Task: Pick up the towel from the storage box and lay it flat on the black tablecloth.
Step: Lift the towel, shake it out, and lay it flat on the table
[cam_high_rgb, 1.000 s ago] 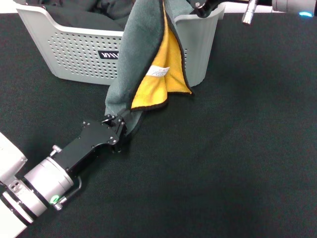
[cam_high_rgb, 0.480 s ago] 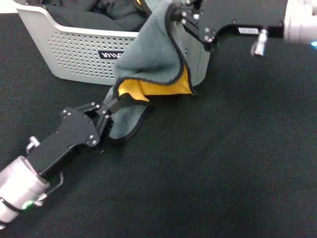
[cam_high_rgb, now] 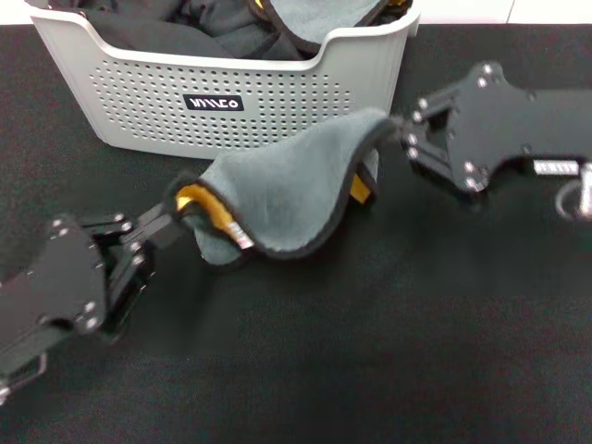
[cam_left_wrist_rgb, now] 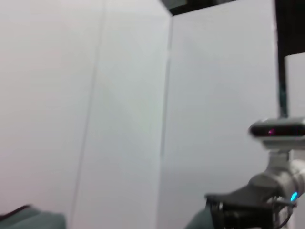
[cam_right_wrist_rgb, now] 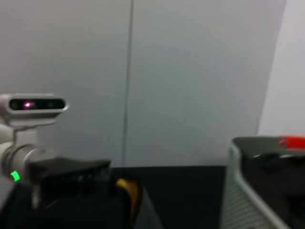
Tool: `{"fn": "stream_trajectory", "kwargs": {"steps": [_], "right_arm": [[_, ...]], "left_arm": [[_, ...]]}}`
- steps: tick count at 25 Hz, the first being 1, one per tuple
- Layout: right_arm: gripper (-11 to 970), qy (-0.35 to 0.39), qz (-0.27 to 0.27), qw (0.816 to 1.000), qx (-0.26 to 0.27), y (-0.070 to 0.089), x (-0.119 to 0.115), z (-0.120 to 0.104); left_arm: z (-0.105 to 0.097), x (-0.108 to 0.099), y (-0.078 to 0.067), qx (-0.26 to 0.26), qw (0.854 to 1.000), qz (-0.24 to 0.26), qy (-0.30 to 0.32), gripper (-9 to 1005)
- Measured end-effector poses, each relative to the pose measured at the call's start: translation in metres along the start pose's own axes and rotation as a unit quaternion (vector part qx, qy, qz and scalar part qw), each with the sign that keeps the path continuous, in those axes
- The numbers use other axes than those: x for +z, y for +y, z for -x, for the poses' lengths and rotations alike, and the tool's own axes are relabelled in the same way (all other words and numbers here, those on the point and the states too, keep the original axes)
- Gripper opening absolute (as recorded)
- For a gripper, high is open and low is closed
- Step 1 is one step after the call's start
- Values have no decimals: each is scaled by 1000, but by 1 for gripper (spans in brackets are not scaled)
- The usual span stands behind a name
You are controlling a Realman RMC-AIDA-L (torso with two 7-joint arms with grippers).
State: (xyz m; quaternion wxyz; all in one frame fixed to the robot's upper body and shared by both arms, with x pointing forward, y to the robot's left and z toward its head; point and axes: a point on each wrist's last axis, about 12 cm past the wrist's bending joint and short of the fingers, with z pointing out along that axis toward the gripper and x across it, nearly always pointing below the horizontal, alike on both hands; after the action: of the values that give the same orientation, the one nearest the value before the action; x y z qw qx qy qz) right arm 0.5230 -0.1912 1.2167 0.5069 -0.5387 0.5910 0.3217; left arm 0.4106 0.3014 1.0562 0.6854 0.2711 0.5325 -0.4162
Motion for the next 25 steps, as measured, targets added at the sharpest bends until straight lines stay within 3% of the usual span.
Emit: {"fn": "stream_trajectory", "kwargs": {"steps": [2,3,9,17,23,25], "right_arm": [[12,1,5,1000,5,2,-2,-1],[12,5,14,1000,12,12,-9,-1],[11,14,32,999,28,29,-28,1],[11,23,74,994,72,42,-71,-1],[11,18,77,993,89,50,-100,3],[11,9,86,991,103,55,-114,3]], "left_arm": [[7,-6,-2,2,1000,-15,-5,4],[15,-14,-6,2,999,-31,-11,4],[29,-19,-6,-21,998,-58,2,4],[39,-9,-5,-52,993,-103,17,4],[49,2,-6,-77,986,-147,17,5],[59,7,-5,-110,978,-177,9,5]]}}
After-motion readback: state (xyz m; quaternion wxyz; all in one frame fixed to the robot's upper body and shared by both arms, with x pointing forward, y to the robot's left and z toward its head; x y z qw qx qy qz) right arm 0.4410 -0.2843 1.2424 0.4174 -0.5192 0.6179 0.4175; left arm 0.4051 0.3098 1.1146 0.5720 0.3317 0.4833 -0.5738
